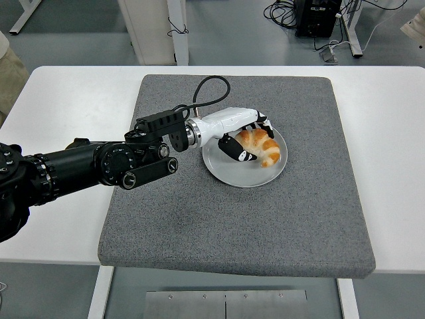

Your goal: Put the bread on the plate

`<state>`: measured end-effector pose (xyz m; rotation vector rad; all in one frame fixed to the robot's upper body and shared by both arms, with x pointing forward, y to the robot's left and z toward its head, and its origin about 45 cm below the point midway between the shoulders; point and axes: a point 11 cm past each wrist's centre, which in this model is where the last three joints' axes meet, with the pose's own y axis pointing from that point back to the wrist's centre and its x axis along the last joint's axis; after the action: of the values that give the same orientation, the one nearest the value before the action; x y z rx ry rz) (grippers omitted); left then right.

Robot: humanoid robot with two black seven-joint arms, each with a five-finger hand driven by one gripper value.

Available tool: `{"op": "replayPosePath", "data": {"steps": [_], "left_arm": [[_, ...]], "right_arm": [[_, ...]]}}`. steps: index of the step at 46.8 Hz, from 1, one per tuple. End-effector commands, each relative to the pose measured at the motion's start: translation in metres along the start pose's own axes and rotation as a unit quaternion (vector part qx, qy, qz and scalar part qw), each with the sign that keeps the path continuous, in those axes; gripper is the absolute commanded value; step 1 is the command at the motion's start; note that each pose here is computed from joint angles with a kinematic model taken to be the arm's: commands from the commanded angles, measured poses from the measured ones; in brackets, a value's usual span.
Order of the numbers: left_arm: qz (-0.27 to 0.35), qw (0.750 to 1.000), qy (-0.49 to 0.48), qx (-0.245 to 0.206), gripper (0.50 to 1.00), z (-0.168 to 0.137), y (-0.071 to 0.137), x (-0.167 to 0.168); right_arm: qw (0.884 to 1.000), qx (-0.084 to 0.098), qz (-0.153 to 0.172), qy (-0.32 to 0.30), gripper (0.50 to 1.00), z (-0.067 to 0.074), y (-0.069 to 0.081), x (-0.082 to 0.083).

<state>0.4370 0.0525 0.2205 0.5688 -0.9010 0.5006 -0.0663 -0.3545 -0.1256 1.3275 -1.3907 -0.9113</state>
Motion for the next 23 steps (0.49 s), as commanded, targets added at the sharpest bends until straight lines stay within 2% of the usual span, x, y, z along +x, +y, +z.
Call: {"op": "replayPosePath", "data": {"steps": [1,23], "left_arm": [[-0.003,1.0,-0.002,0.001,0.5,-0.0022,0.001,-0.0026],[0.003,1.0,-0.008,0.009,0.5,-0.0091,0.0037,-0.0082]], "right_arm": [[1.0,0.0,0.0,0.0,1.0,0.0,0.0,0.0],[1.0,0.0,0.0,0.0,1.0,0.0,0.0,0.0]]}}
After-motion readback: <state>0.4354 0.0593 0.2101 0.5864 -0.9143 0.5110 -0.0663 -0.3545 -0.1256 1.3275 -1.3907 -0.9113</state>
